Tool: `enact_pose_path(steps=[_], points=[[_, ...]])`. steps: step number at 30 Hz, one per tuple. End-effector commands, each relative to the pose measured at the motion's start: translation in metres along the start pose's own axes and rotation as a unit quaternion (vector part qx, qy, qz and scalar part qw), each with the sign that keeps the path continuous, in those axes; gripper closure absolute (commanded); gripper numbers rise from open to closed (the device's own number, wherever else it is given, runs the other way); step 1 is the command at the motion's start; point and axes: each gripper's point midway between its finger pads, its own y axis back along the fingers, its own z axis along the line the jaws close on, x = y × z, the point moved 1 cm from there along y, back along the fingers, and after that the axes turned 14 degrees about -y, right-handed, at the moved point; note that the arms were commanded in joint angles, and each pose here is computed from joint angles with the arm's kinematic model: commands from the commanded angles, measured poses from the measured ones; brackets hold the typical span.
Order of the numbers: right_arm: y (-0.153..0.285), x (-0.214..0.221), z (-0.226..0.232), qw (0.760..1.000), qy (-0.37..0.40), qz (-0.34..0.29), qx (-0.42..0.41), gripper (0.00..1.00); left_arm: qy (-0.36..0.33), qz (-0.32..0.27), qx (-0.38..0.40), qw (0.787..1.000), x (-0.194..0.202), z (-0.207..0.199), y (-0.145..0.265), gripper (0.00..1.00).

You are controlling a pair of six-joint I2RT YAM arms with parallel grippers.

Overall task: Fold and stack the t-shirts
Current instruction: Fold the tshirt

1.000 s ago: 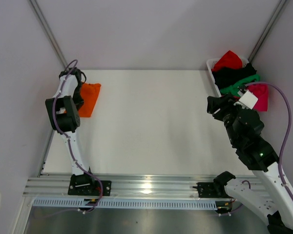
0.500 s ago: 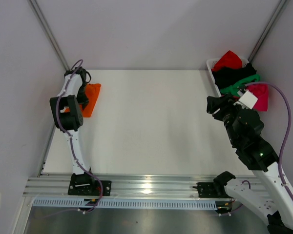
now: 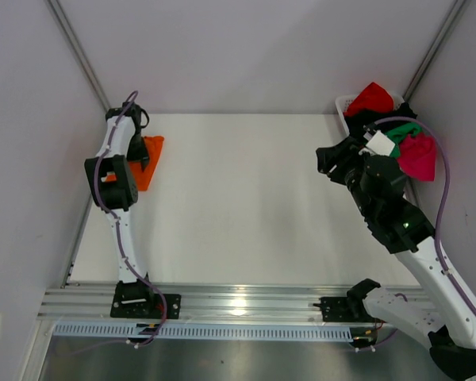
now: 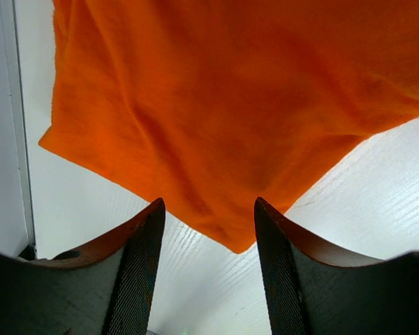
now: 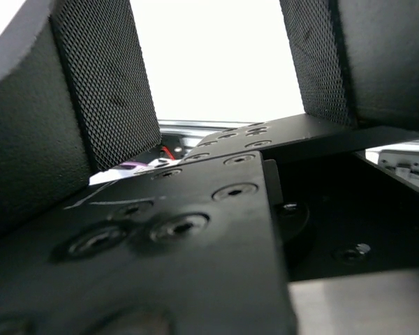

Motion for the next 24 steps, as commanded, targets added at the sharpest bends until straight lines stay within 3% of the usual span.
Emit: enact_pose_path(steps=[1,11,24], points=[[0.004,-0.02,0.032,0.998,-0.031,-0.015,-0.045,0.41,-0.02,-0.01,0.023,0.999,-0.005,0.0,0.005,0.43],[0.004,-0.025,0.04,0.999,-0.019,-0.02,-0.042,0.41,0.001,-0.015,0.104,0.994,-0.002,0.004,-0.001,0.4],[0.006,-0.015,0.03,0.999,-0.013,-0.017,-0.031,0.41,0.013,-0.015,0.138,0.99,0.001,0.007,-0.006,0.4]])
